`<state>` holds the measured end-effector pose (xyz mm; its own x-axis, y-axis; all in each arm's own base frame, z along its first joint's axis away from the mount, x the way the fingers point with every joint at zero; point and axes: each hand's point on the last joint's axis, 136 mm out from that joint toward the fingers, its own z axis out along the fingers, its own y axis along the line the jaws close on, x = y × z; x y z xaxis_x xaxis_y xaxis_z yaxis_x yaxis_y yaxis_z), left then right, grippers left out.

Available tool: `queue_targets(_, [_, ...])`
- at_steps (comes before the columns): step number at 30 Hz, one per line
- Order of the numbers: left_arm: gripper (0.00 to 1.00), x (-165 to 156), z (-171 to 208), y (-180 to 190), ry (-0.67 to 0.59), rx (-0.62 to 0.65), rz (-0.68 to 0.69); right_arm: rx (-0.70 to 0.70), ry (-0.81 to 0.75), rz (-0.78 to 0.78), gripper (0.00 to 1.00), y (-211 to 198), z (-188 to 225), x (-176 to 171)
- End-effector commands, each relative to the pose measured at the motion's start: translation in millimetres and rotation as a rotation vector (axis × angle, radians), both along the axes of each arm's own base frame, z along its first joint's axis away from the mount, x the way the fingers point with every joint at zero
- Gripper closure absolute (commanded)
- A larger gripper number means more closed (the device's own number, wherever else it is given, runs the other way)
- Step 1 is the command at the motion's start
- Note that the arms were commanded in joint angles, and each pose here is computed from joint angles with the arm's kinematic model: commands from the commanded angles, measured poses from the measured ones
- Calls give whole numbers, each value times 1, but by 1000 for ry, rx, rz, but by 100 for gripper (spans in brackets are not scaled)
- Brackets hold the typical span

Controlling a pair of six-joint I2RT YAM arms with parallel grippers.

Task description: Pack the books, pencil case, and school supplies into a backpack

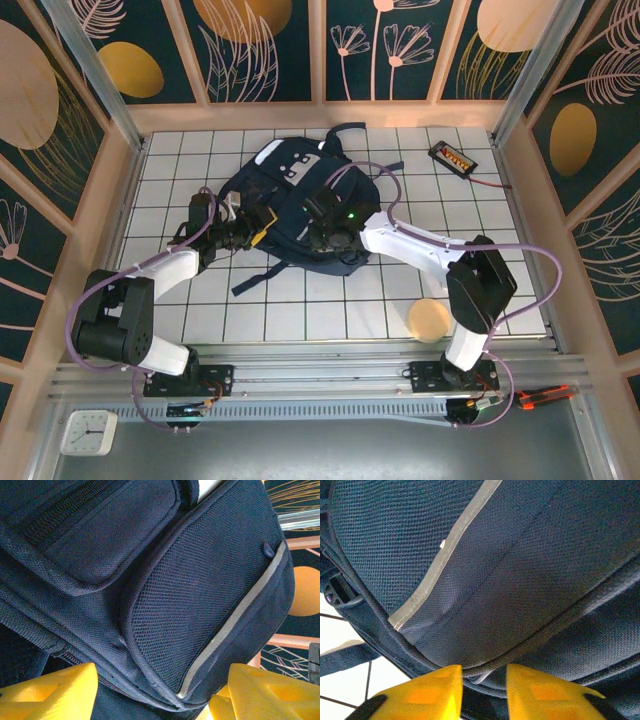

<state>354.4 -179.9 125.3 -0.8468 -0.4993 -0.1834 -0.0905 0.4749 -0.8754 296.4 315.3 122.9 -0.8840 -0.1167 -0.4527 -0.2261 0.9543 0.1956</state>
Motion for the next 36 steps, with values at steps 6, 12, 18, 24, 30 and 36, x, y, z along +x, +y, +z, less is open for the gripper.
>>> queue_targets(6, [30, -1, 3, 0, -7, -10, 1, -24, 13, 57, 61, 1, -6, -18])
queue_targets(12, [30, -4, 2, 1, -4, -9, 4, 10, 42, 60, 63, -1, -14, -29])
queue_targets(18, [29, -7, 1, 2, 0, -6, 5, 4, 9, 32, 61, 0, -16, -18])
queue_targets(24, [29, -9, 2, 2, -1, 0, -4, 23, -1, 15, 61, 13, -7, 0])
queue_targets(30, [28, -13, 0, 3, 2, -5, 3, -15, -4, -49, 64, 5, -3, 7])
queue_targets(36, [28, -15, -3, 3, 7, -7, -3, -36, -3, -95, 66, 3, 5, 13])
